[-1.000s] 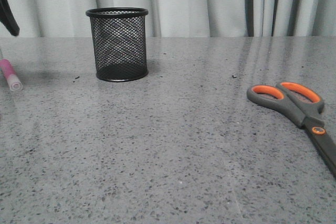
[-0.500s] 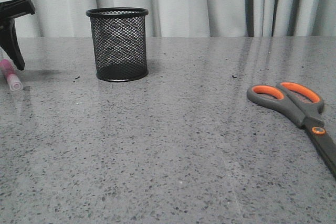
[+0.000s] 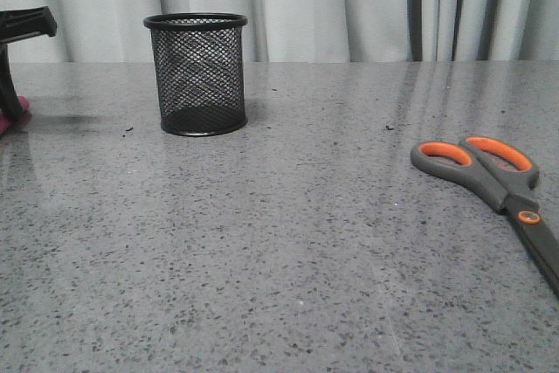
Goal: Put pen and scissors into bin
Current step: 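Lower the left gripper and grasp the pink highlighter, then lift the highlighter over the black mesh cup and drop it in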
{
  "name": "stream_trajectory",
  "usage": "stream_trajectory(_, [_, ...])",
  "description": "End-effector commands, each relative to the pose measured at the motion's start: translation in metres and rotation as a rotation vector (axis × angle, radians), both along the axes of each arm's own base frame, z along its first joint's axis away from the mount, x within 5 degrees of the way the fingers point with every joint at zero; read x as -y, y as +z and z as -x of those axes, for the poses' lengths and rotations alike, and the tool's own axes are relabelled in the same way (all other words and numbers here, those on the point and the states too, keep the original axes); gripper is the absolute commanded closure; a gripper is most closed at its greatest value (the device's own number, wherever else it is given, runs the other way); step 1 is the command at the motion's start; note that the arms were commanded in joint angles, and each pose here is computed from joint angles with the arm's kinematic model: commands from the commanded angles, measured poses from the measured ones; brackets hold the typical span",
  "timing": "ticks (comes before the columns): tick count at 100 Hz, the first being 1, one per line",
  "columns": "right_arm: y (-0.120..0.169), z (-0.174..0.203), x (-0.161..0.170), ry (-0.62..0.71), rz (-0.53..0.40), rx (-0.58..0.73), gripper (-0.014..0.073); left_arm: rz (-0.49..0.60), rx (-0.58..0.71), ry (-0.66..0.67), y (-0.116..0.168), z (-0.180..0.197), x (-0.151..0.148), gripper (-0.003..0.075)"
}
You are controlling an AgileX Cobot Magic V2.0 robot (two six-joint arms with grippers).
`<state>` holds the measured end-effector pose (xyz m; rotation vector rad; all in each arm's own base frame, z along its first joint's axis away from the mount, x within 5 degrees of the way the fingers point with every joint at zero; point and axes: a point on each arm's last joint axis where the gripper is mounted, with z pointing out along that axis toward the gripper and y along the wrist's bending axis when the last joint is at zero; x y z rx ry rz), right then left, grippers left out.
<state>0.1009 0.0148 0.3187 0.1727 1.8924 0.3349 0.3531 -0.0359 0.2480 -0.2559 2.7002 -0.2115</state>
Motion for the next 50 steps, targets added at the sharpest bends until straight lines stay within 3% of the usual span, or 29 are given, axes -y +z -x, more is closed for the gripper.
stream_trajectory(1, [0.017,-0.003,0.000,-0.008,-0.012,0.093,0.0235,0.045,0.207,-0.035,0.036,0.001,0.006,0.0738])
stream_trajectory(15, [0.017,-0.003,0.000,-0.008,-0.013,0.097,0.0235,0.202,0.636,-0.087,0.104,0.010,0.021,0.0738])
stream_trajectory(24, [0.017,-0.005,0.000,-0.010,-0.016,0.103,0.0235,0.316,0.819,-0.093,0.135,0.021,0.037,0.0738])
stream_trajectory(30, [0.017,-0.008,0.000,-0.011,-0.017,0.099,0.0235,0.378,0.881,-0.137,0.148,0.027,0.054,0.0738])
stream_trajectory(50, [0.015,-0.012,0.000,-0.011,-0.017,0.079,0.0235,0.374,0.963,-0.326,0.153,0.039,0.108,0.0738])
